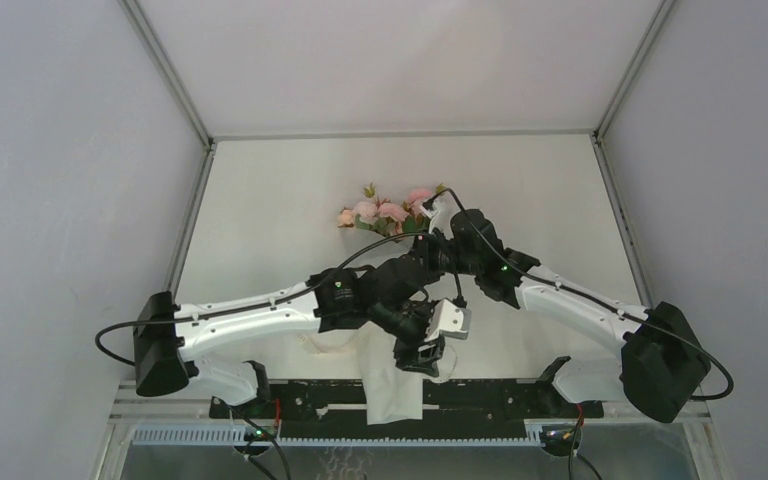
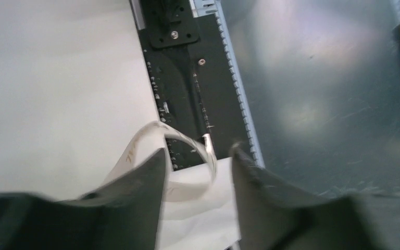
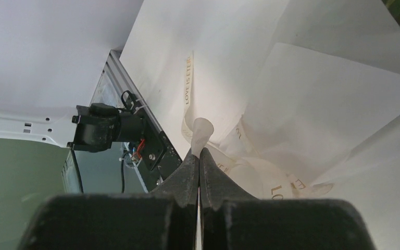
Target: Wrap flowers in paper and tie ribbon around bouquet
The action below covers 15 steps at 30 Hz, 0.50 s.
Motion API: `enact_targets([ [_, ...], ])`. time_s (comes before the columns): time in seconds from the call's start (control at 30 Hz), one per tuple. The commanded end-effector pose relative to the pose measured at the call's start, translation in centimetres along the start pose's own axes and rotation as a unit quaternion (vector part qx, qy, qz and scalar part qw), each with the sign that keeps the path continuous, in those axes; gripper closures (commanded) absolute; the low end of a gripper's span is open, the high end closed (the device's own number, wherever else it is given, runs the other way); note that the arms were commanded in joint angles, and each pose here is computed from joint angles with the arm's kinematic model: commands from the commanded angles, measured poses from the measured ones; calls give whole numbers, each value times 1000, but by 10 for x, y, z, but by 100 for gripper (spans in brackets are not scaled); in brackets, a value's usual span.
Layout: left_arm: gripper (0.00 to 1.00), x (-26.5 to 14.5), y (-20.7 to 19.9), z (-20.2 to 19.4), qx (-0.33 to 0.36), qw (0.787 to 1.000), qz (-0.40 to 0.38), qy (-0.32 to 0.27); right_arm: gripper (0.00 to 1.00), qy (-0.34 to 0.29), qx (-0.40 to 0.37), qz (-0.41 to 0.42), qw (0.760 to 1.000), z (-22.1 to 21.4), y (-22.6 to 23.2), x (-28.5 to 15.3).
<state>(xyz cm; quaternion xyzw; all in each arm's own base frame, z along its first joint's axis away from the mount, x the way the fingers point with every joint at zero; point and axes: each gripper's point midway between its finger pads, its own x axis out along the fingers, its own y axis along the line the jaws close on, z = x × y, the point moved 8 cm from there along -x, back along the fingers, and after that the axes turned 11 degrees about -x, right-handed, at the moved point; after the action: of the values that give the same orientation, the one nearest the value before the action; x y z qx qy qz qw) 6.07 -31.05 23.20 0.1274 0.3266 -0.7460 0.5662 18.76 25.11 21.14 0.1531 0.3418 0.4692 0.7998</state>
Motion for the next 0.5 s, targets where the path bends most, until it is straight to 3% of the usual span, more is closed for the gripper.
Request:
enact_targets([
  [0.0,32,-24,-3,31,95,994,46,-21,100,-30,-9,29,999,14,7,-1],
  [0.1,20,-51,-3,17,127,987,96,32,100,-31,-6,33,999,16,7,-1],
  [0.17,19,-70,-3,5,126,983,133,32,100,-30,-5,34,999,15,7,-1],
  [0.27,30,-106,7,-8,47,977,188,-84,100,-27,-6,32,999,14,10,-2],
  [0.33,47,-129,20,-19,-40,957,224,-182,100,-28,-10,34,999,13,13,-4],
  [0.37,50,-136,25,-28,-71,946,236,-212,100,-28,-13,35,999,13,15,-4],
  [0.43,47,-139,36,-48,-118,932,248,-237,100,-29,-19,41,999,12,20,-5],
  [0.47,40,-136,41,-57,-139,928,248,-240,100,-28,-23,45,998,11,22,-4],
])
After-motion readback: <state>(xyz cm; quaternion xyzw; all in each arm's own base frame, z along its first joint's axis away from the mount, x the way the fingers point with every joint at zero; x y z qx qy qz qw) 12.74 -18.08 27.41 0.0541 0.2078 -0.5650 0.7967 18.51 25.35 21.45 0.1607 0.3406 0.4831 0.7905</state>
